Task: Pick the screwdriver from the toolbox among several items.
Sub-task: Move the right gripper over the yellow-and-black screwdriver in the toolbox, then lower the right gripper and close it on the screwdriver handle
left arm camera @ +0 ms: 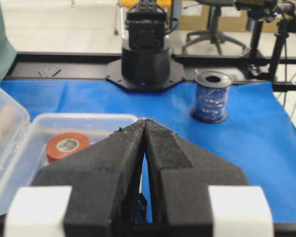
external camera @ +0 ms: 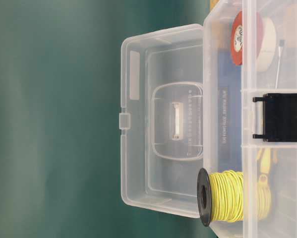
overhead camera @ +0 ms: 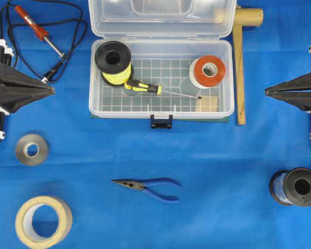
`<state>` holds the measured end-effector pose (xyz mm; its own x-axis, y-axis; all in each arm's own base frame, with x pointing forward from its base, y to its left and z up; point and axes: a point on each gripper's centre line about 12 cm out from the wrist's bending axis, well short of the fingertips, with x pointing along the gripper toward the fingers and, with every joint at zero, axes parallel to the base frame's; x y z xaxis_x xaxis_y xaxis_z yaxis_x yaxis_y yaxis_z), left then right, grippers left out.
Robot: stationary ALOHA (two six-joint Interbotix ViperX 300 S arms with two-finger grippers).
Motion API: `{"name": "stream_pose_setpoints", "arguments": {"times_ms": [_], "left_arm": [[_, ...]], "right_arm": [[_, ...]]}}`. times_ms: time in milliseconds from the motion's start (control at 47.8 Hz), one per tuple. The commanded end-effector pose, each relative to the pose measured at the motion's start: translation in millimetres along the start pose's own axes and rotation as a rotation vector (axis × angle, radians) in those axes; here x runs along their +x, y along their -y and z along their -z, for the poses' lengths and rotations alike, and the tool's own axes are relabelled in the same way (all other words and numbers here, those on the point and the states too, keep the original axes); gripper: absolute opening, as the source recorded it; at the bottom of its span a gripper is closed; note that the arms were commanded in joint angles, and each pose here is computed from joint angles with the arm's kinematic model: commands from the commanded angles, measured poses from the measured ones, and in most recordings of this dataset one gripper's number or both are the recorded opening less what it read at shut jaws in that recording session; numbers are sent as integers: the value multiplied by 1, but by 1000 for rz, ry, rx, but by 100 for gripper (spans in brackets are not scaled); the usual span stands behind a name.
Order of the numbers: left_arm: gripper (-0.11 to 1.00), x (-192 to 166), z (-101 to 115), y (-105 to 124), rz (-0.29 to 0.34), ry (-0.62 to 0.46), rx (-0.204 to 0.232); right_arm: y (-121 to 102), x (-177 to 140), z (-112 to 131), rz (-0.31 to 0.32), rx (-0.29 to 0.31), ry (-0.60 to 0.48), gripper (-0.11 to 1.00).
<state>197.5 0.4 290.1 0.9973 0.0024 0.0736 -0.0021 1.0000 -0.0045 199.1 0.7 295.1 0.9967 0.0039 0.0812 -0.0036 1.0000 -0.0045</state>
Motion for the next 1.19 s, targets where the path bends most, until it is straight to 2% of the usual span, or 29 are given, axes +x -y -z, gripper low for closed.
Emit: {"name": "stream_pose_setpoints", "arguments": {"times_ms": [0,147,419,565,670,796,859,901,1005,1173], "left_arm": [[0,4,-18,1,3,58,-22],[0,4,-18,3,10,64,-15],[0,8,-11,3,9,29,-23],[0,9,-10,3,9,24,-26],[0,9,-9,3,9,23,-25],[0,10,-9,3,9,21,-23],[0,10,-8,3,9,21,-23],[0,10,-8,3,9,18,-23],[0,10,-6,3,9,12,-23],[0,11,-5,3,9,12,-25]], "right_arm": [[3,3,-9,17,9,23,1],[8,18,-18,43,60,-36,1],[24,77,-31,106,155,-314,1],[40,115,-27,167,241,-462,3],[53,143,-11,216,300,-589,22],[66,179,11,270,363,-751,57],[72,199,23,290,371,-830,71],[74,210,30,299,373,-871,73],[84,234,55,326,371,-963,69],[99,260,111,362,375,-1065,68]]}}
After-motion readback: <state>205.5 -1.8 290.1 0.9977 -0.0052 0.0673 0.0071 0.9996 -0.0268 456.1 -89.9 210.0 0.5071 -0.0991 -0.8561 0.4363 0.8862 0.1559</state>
